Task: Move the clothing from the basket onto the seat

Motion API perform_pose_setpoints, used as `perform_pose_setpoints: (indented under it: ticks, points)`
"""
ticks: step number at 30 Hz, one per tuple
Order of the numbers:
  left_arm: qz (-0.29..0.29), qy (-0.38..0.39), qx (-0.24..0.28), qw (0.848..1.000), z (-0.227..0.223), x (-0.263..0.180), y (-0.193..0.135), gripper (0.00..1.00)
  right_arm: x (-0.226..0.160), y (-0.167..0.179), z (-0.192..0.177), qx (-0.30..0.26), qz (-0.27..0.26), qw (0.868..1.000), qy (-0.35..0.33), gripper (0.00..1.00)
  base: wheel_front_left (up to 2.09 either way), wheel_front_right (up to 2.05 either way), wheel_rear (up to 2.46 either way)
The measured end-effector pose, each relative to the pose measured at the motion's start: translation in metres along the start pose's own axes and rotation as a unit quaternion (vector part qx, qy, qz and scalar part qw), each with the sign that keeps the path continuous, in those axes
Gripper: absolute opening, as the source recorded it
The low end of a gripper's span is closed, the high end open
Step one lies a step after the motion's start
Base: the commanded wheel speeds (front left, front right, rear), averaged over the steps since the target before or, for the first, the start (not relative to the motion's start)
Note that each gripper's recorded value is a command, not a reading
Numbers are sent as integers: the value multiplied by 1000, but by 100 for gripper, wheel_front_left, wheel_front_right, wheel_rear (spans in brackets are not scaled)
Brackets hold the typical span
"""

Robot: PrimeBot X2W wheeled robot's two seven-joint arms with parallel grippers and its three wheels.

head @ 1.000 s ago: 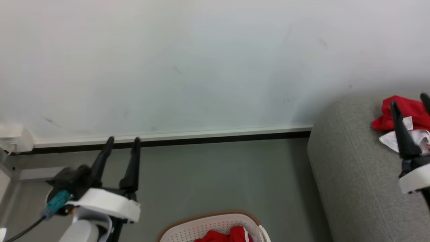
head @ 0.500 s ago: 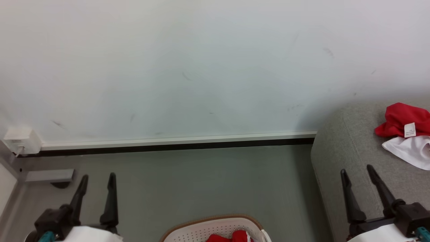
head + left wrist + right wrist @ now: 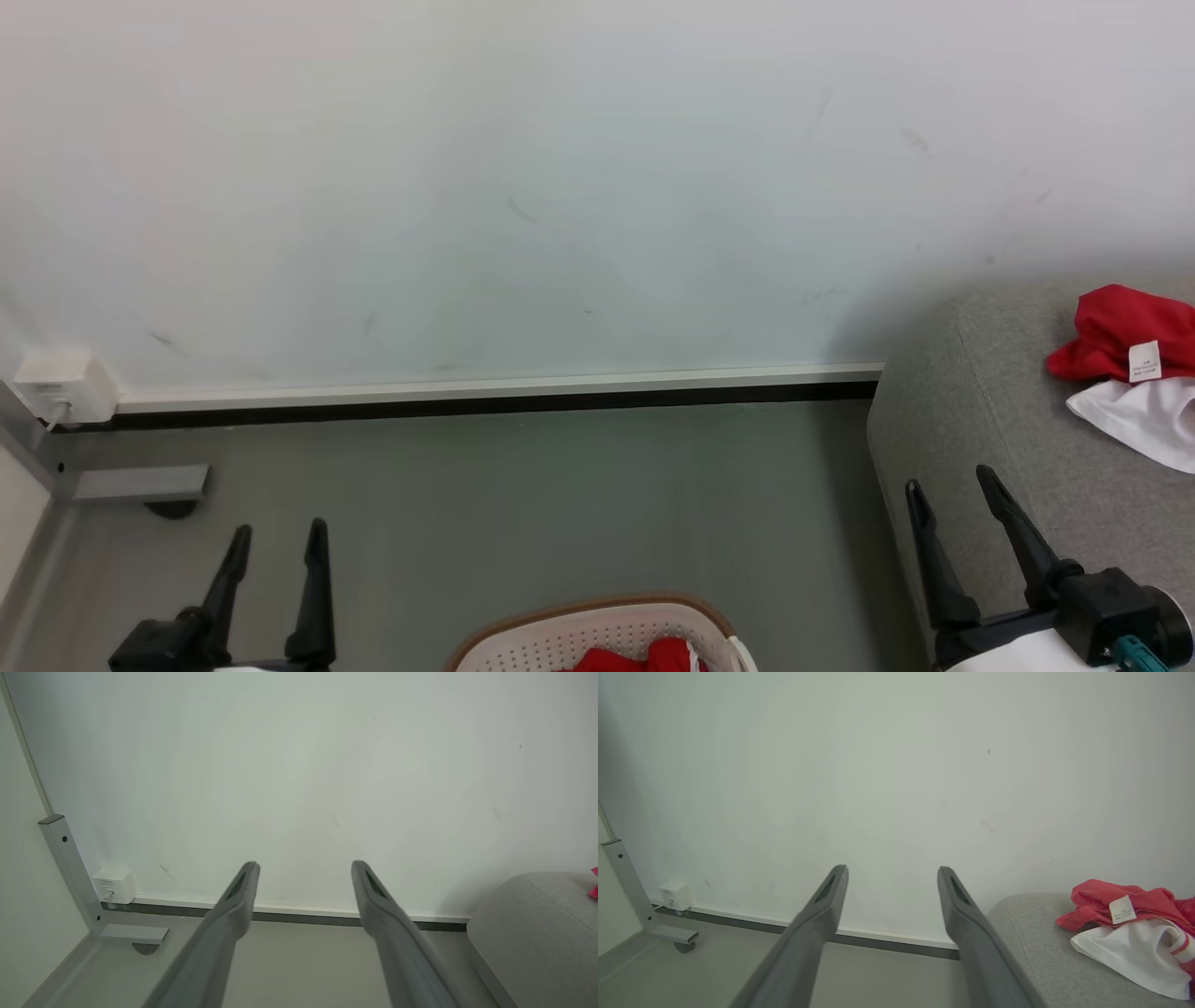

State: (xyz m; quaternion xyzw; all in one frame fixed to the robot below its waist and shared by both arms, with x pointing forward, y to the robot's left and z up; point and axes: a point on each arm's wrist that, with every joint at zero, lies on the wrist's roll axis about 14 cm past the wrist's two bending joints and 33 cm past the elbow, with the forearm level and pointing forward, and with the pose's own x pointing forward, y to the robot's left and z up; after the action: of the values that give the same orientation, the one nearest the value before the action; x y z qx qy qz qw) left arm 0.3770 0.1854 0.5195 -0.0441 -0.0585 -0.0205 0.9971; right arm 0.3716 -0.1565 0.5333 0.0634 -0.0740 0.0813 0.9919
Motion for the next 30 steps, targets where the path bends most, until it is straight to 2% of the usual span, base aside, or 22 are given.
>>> perform_pose_setpoints:
  ticks: [22,30]
  points:
    - [-9,11,1,1000,-9,3,-4,100,1,0,0,-3,8,1000,2,100,0,0,0]
    - [-59,17,-13,998,-16,26,-38,100,18,-12,14,-13,0,1000,-19,100,0,0,0]
